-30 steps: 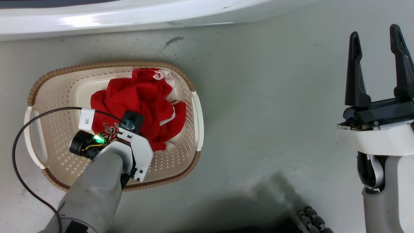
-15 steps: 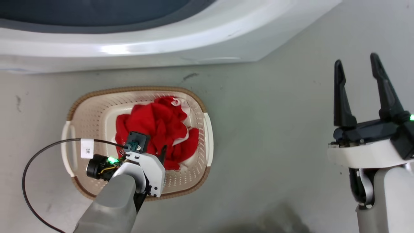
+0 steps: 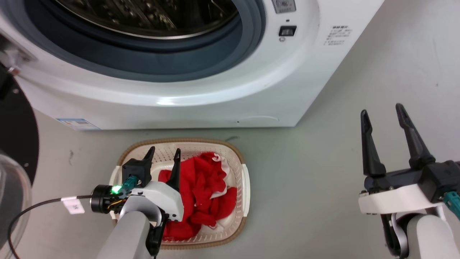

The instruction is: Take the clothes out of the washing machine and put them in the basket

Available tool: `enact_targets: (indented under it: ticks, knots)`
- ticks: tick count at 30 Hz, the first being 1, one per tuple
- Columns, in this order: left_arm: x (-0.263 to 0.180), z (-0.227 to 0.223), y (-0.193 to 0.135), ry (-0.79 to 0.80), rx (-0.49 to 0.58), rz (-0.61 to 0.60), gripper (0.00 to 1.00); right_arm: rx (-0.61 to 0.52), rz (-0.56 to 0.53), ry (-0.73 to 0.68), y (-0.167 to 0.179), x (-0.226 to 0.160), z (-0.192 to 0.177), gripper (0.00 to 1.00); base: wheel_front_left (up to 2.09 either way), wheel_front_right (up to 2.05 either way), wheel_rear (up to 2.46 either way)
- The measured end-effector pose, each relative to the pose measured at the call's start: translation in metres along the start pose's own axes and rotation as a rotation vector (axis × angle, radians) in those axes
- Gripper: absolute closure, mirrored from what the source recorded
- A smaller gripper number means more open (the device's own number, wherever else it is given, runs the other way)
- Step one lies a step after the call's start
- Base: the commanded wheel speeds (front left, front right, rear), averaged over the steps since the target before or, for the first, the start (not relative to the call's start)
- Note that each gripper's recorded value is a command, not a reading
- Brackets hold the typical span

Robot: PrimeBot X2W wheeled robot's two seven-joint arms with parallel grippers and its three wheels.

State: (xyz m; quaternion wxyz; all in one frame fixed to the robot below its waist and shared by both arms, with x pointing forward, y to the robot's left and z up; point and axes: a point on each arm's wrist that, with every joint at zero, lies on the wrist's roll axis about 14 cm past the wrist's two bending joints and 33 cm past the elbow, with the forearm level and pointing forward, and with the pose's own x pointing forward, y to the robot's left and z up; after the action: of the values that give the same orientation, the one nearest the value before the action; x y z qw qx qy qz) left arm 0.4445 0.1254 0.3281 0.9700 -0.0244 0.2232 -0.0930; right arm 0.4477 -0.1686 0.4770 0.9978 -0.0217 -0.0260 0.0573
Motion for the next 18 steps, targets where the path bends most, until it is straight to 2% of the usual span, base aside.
enact_targets:
  ticks: [4,18]
  knots:
    - [-0.026,0.046,0.012,-0.159,0.009,0.059,0.00,-0.001,0.015,-0.028,0.007,-0.012,0.016,0.00,0.00,0.00,0.00]
    - [-0.107,0.117,0.029,-0.449,0.018,0.203,0.00,0.006,0.011,-0.078,0.010,-0.048,0.044,0.00,0.00,0.00,0.00]
